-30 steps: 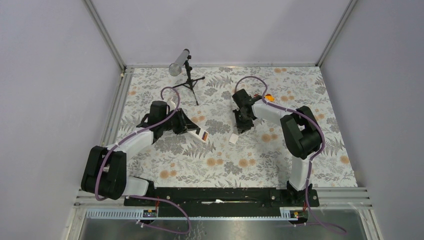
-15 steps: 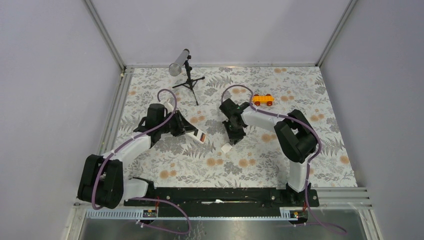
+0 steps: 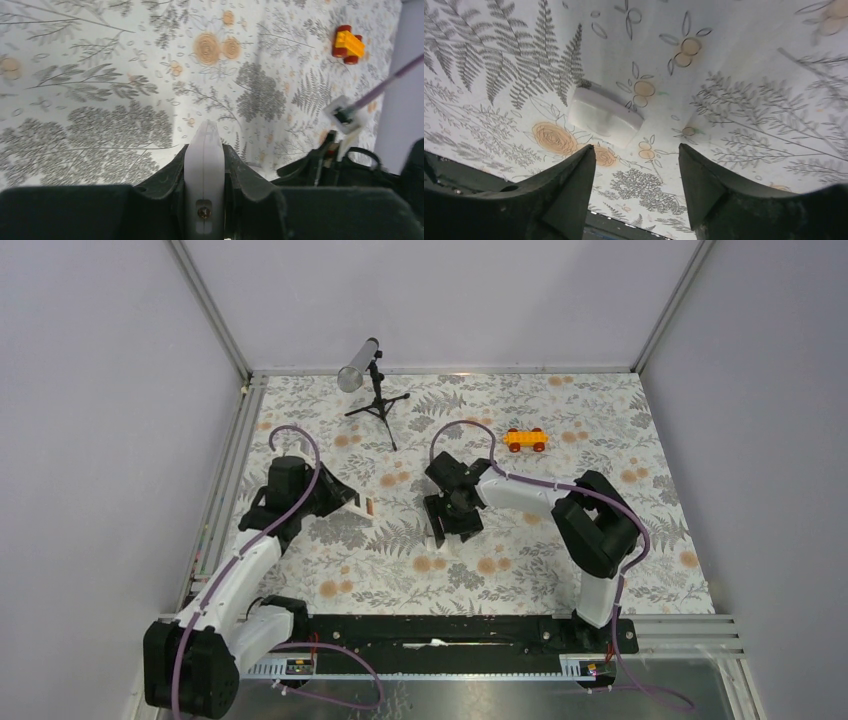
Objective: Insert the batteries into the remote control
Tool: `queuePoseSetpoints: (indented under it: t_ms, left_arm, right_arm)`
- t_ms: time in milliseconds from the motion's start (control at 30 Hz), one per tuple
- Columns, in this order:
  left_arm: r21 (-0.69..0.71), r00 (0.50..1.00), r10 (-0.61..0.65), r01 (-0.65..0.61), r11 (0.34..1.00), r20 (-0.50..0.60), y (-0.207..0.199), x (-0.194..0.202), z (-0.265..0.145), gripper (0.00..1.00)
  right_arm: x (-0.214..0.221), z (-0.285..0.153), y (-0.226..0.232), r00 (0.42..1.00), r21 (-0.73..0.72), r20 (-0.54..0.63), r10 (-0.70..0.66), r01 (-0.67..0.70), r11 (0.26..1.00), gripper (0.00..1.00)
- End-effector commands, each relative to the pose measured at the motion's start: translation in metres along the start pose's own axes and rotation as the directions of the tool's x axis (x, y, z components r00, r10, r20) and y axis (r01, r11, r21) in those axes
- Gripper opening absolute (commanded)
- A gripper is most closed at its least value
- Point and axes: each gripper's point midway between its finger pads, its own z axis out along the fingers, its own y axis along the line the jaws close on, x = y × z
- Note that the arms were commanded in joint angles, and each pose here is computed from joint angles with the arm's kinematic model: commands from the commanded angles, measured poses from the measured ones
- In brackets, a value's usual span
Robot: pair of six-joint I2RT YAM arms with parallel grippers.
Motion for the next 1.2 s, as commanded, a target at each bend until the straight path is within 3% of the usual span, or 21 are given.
queuePoseSetpoints:
  t_ms: [0, 233, 533, 733, 900, 1167]
  left_arm:
    - [-0.125, 0.992, 0.003, 0.012, 0.992, 0.124, 0.021, -0.021, -0.015, 0.00]
    - [-0.146, 0.987, 0.012, 0.012, 0.989, 0.163, 0.025, -0.026, -0.025, 0.00]
    - [-0.108, 0.992, 0.012, 0.002, 0.994, 0.127, 0.024, -0.016, -0.020, 0.00]
    - [-0.089, 0.994, 0.010, 0.000, 0.996, 0.113, 0.022, -0.015, -0.018, 0.00]
    - [-0.051, 0.996, 0.010, -0.005, 0.999, 0.094, 0.017, -0.010, -0.016, 0.00]
    - [0.045, 0.998, 0.011, -0.014, 0.999, 0.056, 0.004, 0.000, -0.013, 0.00]
  right_arm:
    - [-0.041, -0.028, -0.003, 0.981, 0.097, 0.189, 0.044, -0.063, 0.993, 0.71]
    - [-0.049, -0.010, 0.000, 0.974, 0.307, 0.228, 0.003, -0.074, 0.949, 0.75]
    - [-0.043, 0.007, 0.011, 0.977, 0.331, 0.163, -0.141, 0.081, 0.940, 0.80]
    - [-0.038, 0.002, -0.023, 0.976, 0.497, 0.139, -0.166, 0.076, 0.864, 0.83]
    - [-0.018, -0.009, -0.043, 0.985, 0.533, 0.132, -0.110, 0.023, 0.846, 0.71]
    - [0.028, -0.020, -0.038, 0.993, 0.380, 0.114, 0.012, -0.055, 0.923, 0.49]
